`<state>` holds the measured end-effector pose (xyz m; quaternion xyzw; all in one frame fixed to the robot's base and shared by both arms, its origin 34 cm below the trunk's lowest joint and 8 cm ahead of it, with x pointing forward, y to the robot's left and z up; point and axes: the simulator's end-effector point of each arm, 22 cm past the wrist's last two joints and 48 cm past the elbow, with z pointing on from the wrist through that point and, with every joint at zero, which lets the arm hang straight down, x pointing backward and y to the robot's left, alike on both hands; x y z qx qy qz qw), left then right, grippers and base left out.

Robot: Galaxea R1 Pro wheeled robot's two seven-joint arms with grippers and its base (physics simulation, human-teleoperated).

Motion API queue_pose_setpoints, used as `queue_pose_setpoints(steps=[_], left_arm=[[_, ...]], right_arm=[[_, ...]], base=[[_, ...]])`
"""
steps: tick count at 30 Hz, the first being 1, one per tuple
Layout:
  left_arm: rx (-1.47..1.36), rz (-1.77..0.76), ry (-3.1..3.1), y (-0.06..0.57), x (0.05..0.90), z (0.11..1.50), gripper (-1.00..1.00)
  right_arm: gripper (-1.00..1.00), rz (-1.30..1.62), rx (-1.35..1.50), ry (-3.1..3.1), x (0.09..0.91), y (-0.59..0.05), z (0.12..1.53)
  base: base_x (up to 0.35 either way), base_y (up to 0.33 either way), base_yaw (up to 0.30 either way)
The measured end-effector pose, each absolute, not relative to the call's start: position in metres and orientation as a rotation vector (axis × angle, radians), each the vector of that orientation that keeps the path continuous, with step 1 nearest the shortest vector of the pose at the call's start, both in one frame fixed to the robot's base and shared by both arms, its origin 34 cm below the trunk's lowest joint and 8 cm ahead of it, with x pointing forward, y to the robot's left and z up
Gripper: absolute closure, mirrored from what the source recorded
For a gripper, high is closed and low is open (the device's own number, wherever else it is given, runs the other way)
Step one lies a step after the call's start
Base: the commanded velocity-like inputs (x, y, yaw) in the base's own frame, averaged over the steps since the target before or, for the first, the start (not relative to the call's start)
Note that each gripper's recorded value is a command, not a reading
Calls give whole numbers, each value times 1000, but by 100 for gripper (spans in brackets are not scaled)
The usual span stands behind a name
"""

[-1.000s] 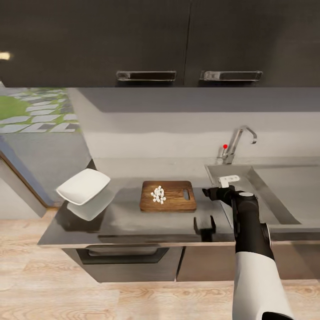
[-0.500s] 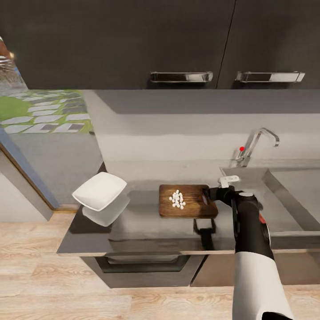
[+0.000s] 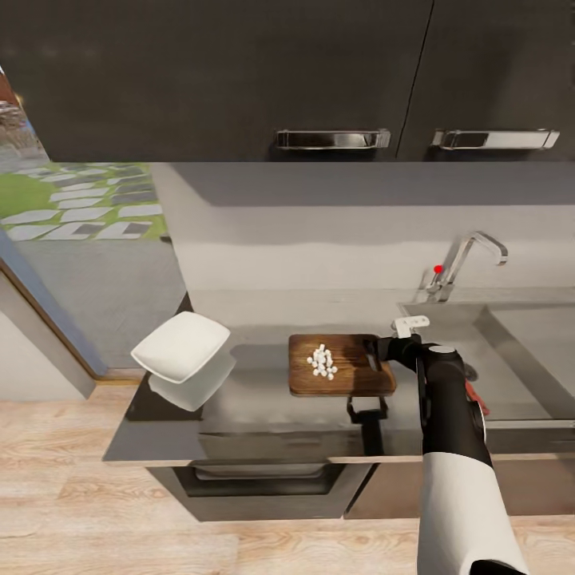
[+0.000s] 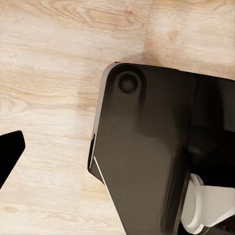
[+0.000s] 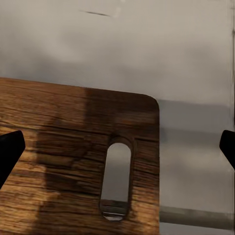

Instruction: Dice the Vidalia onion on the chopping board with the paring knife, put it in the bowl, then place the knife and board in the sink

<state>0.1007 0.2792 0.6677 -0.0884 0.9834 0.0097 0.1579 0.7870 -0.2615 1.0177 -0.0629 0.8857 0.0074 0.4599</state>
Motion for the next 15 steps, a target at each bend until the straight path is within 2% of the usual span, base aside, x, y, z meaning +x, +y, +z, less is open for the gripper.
queue_pose_setpoints(steps=[6, 15], left_arm=[[-253, 28, 2817, 279, 99, 668, -100], [-254, 29, 2818, 279, 98, 667, -100]], right_arm=[[-100, 19, -153, 2181, 787, -262, 1017], [-100, 16, -152, 2182, 787, -263, 1017]], base=[[-5, -263, 0], [-1, -49, 0]])
